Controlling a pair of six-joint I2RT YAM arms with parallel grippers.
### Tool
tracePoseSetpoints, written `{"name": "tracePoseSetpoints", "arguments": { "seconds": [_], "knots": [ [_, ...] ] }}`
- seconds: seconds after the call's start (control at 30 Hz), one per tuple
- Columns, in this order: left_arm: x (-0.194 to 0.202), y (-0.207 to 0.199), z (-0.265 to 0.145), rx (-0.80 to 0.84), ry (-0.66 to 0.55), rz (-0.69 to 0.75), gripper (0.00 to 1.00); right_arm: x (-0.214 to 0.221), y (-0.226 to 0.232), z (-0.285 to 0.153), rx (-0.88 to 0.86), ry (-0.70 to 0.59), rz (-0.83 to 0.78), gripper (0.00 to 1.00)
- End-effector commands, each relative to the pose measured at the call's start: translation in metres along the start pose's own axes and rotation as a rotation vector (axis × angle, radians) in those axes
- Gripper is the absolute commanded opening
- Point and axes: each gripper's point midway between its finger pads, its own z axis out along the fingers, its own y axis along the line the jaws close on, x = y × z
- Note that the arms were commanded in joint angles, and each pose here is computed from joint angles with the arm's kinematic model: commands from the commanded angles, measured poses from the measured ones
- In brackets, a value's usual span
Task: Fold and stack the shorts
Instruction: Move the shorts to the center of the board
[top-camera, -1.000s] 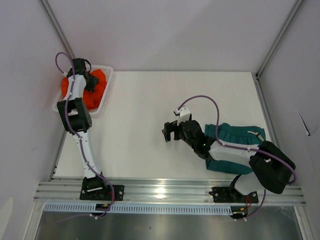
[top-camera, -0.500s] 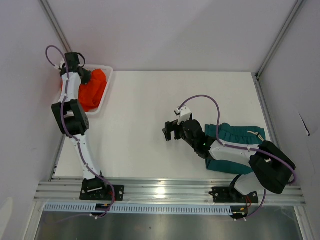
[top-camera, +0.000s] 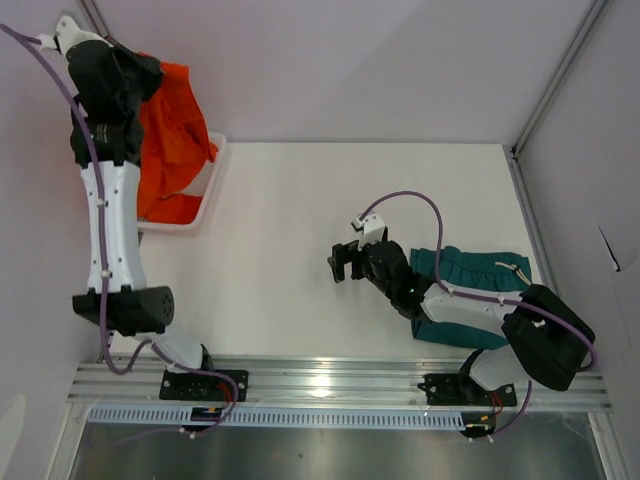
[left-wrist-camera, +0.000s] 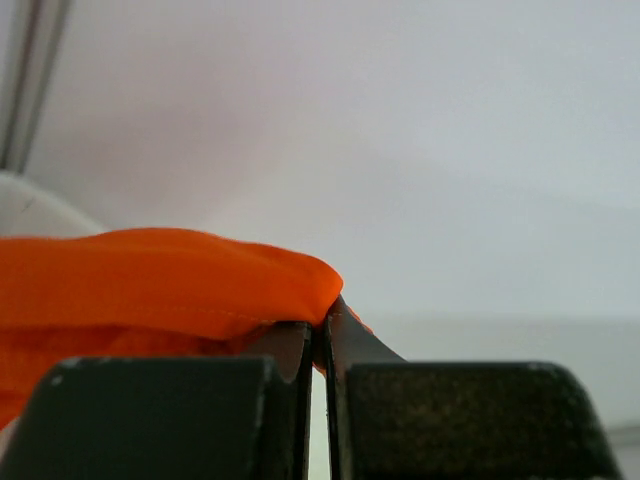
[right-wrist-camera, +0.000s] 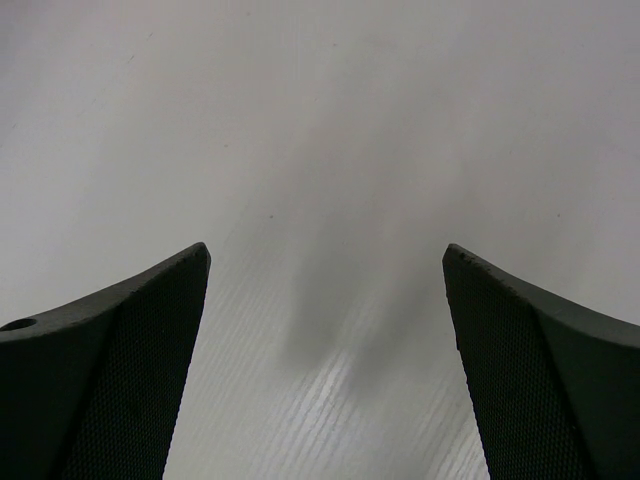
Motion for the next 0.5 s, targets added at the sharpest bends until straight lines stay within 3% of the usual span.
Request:
{"name": "tracePoseSetpoints", "arguments": {
  "seconds": [0.0, 0.03, 0.27, 0.47],
  "knots": [
    [-0.093, -0.09, -0.102, 0.27, -0.281, 0.04, 0.0, -0.025, -0.005, -0.005, 0.024, -0.096, 0.011, 1.0],
    [-0.112, -0.107, -0.139, 0.337, -0.334, 0.031, 0.0, -0.027, -0.005, -0.006, 0.026, -0.101, 0.014, 0.99],
    [-0.158, -0.157, -0.283, 0.674, -0.485, -0.066, 0.0, -0.034, -0.01, -0.013, 0.042, -0.138, 0.024, 0.99],
    [-0.141, -0.156, -0.323, 0.794, -0.415, -0.198, 0.0, -0.04, -0.023, -0.025, 0.089, -0.188, 0.041, 0.99]
  ]
}}
